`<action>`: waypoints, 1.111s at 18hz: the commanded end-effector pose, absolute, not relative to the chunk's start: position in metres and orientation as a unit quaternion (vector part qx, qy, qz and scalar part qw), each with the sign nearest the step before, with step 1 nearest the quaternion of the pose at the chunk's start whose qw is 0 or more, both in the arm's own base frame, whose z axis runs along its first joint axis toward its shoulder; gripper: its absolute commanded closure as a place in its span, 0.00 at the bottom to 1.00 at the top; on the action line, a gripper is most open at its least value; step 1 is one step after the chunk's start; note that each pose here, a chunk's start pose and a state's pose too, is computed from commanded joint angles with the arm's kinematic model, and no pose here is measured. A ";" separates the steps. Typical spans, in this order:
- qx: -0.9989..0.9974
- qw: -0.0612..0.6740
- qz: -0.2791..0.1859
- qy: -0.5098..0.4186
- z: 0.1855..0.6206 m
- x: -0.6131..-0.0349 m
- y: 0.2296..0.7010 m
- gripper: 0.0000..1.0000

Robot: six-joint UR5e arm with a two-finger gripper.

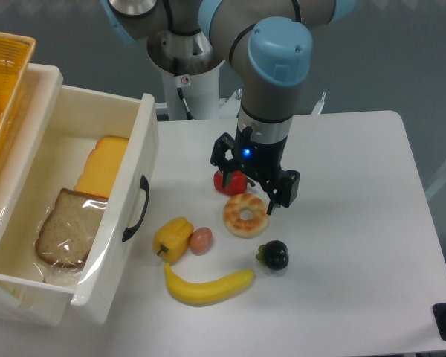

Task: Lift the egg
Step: 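Move the gripper from above the donut toward the small pinkish egg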

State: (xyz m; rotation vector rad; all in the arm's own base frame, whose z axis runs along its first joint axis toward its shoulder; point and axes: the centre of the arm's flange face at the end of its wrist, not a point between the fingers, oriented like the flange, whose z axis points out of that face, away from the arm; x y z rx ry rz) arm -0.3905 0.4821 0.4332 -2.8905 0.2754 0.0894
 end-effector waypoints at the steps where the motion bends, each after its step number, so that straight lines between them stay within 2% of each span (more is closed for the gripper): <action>1: -0.987 0.121 0.034 0.096 0.433 -0.391 0.484 0.00; 12: -0.990 0.106 0.012 0.088 0.393 -0.390 0.489 0.00; 15: -0.990 0.093 0.032 0.101 0.385 -0.380 0.496 0.00; 20: -0.989 0.064 0.039 0.131 0.367 -0.374 0.507 0.00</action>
